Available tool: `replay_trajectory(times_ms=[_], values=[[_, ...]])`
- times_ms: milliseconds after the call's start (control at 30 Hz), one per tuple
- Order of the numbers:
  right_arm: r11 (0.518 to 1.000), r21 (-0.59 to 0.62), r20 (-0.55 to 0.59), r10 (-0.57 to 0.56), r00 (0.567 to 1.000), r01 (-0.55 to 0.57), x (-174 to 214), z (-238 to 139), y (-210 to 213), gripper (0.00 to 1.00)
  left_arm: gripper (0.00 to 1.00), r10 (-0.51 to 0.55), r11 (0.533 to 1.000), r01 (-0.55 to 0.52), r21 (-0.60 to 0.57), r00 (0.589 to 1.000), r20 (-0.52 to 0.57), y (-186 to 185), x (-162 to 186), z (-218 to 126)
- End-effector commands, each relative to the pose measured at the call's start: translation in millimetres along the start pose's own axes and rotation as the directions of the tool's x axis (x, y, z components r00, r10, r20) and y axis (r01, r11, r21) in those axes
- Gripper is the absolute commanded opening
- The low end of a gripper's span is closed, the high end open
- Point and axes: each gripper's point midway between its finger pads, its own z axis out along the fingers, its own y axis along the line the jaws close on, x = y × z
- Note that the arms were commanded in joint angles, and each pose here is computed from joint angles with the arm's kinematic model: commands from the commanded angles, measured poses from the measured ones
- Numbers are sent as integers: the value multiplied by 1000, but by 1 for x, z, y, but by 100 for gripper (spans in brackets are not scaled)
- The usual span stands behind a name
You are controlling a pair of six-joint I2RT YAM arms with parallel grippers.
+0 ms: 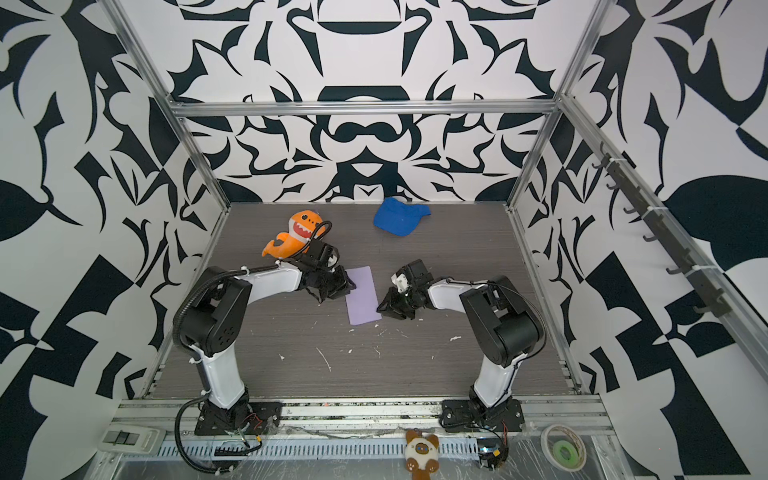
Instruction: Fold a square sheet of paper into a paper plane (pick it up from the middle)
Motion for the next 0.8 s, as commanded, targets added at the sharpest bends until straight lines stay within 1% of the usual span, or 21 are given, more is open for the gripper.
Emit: replay_trajectory(times_ms=[0,167,267,533,767], values=[[998,-32,19,-49,999,50,-4,-9,18,27,27,-21,1000,21,3,999,-35,-2,23,-11],[998,-35,14,-47,999,48,-3,-8,17,28,22,-46,999,44,-29,996,-72,8,47,-4],[998,-35,11,-48,999,48,-3,-8,17,28,19,-55,997,50,-58,994,-93,17,56,1],[998,-36,8,-50,999,50,-2,-8,18,28,15,-91,988,78,-136,992,-89,45,62,8],[997,-46,-5,-61,998,60,-1,-8,21,28,14,-106,982,89,-164,990,-93,58,67,13]])
